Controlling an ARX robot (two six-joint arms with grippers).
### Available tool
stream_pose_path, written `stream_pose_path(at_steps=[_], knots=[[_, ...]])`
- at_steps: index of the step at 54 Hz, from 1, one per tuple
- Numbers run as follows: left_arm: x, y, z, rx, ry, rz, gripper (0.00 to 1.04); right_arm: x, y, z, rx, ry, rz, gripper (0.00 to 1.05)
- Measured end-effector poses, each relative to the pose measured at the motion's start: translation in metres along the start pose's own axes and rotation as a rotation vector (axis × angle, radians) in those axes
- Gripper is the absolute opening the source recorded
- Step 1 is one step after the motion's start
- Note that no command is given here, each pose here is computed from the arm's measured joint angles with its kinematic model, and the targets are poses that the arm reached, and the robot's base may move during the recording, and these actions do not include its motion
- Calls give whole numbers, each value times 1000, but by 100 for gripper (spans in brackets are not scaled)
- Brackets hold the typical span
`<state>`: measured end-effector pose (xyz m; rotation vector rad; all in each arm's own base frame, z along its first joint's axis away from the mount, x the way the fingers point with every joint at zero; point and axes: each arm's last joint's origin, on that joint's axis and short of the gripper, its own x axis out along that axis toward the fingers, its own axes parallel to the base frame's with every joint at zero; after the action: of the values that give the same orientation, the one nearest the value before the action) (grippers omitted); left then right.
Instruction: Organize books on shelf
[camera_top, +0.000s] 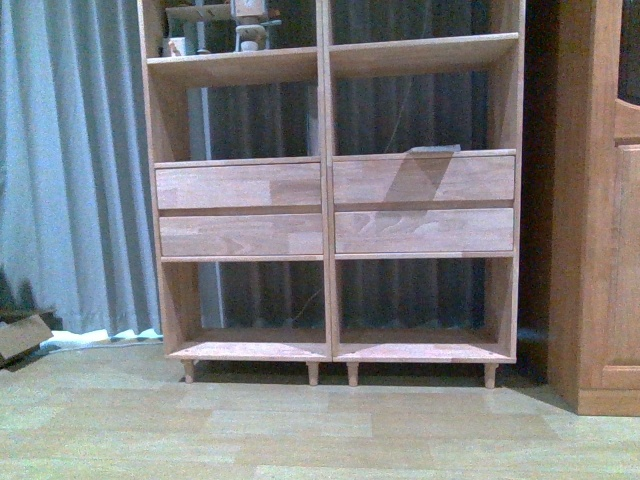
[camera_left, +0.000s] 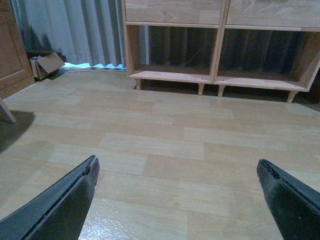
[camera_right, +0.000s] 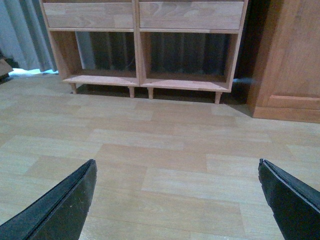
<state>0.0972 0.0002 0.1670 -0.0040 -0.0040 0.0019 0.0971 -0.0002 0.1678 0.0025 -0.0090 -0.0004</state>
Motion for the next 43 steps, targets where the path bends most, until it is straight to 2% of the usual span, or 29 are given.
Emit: stream_pose_path(at_steps=[43], knots=[[0, 0, 0, 0, 0, 0, 97, 0, 0, 0, 0, 0, 0, 98]])
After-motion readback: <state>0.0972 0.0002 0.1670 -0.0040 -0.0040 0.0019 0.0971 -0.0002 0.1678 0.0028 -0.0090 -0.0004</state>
